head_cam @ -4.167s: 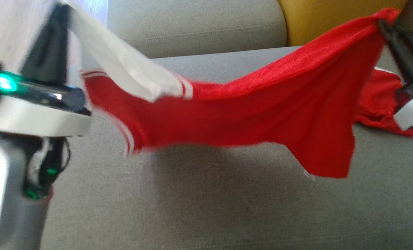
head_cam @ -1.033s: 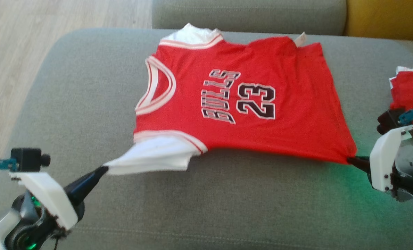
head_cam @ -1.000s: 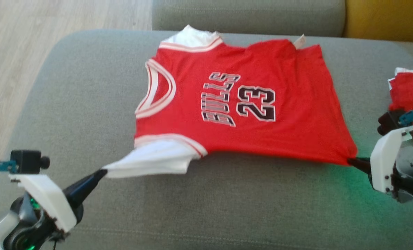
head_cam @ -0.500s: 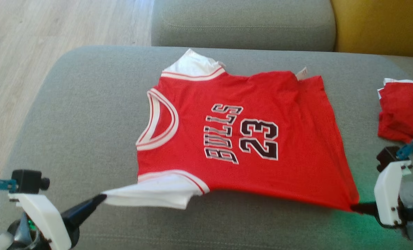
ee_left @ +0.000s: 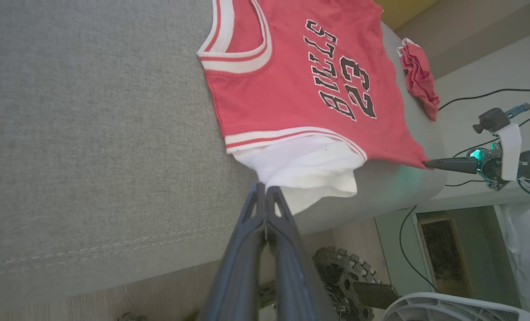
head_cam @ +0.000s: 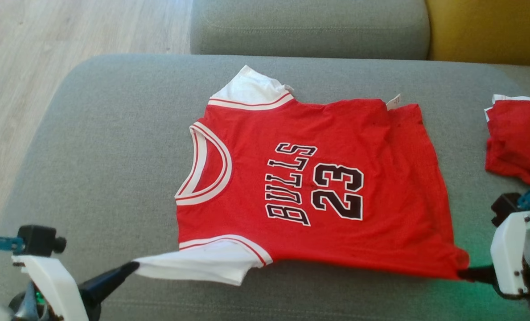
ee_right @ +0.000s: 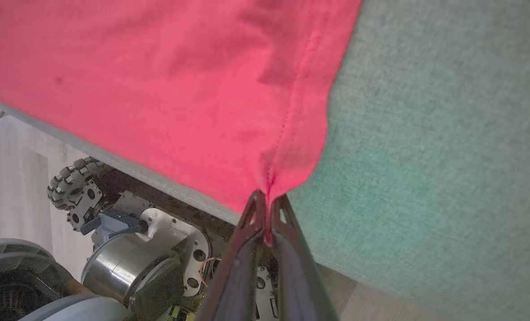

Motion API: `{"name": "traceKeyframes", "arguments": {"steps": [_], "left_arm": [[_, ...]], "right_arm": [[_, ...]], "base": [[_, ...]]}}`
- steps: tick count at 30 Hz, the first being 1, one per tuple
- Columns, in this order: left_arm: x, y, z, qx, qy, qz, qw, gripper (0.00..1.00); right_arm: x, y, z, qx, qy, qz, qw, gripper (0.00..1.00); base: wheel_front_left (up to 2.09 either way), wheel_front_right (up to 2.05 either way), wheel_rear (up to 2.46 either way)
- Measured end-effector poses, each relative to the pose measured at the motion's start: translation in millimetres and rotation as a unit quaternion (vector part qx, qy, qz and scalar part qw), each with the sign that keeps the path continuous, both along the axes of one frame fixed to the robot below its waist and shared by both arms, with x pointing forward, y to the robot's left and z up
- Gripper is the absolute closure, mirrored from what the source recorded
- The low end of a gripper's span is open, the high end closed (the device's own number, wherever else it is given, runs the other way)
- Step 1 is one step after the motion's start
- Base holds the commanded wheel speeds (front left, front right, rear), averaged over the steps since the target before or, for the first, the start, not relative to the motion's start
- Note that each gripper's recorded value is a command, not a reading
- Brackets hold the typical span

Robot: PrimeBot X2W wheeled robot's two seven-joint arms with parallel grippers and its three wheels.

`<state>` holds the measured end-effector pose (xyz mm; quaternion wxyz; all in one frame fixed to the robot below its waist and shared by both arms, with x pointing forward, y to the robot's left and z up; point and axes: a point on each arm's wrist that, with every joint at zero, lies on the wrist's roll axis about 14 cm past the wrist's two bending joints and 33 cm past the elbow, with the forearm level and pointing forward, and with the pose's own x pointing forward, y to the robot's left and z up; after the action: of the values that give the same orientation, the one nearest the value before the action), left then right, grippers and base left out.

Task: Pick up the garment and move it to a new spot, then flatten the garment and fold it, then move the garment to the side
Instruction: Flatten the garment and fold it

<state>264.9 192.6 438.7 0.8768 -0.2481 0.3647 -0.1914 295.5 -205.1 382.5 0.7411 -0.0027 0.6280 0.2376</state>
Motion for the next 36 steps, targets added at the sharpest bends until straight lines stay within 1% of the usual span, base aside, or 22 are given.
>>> {"name": "traceKeyframes", "arguments": {"steps": [3, 7, 13, 17, 20, 25, 28, 32, 36], "left_arm": [[6.5, 2.4, 5.4, -0.002, -0.012, 0.008, 1.000, 1.00], [15.3, 5.2, 10.5, 0.012, -0.030, 0.005, 0.999, 1.00], [46.9, 1.1, 37.8, 0.014, -0.093, 0.003, 0.996, 1.00], [63.9, -5.1, 47.7, 0.027, -0.124, -0.011, 0.992, 1.00], [77.1, -13.6, 54.6, 0.023, -0.145, -0.018, 0.989, 1.00], [99.3, -21.5, 55.9, 0.023, -0.160, -0.018, 0.987, 1.00], [114.6, -25.4, 53.1, 0.025, -0.166, -0.015, 0.986, 1.00], [131.4, -39.1, 43.6, 0.038, -0.167, -0.032, 0.985, 1.00], [149.6, -46.4, 34.0, 0.049, -0.164, -0.032, 0.985, 1.00]], "right_arm": [[8.6, 1.2, 2.3, 0.004, -0.015, -0.004, 1.000, 1.00], [20.5, 0.2, 4.0, 0.001, -0.036, -0.011, 0.999, 1.00], [48.5, 14.3, 16.0, 0.015, -0.082, -0.014, 0.996, 1.00], [65.8, 15.2, 21.9, 0.015, -0.103, -0.016, 0.994, 1.00], [74.3, 18.4, 22.1, 0.015, -0.112, -0.014, 0.994, 1.00], [85.9, 12.7, 18.5, 0.006, -0.121, -0.021, 0.992, 1.00], [94.1, 16.2, 17.3, 0.010, -0.124, -0.024, 0.992, 1.00], [103.7, 18.1, 12.4, 0.011, -0.122, -0.030, 0.992, 1.00], [110.4, 17.8, 5.1, 0.007, -0.117, -0.035, 0.993, 1.00]], "base": [[0.00, 0.00, 0.00], [0.00, 0.00, 0.00], [0.00, 0.00, 0.00], [0.00, 0.00, 0.00], [0.00, 0.00, 0.00], [0.00, 0.00, 0.00], [0.00, 0.00, 0.00], [0.00, 0.00, 0.00], [0.00, 0.00, 0.00]]}}
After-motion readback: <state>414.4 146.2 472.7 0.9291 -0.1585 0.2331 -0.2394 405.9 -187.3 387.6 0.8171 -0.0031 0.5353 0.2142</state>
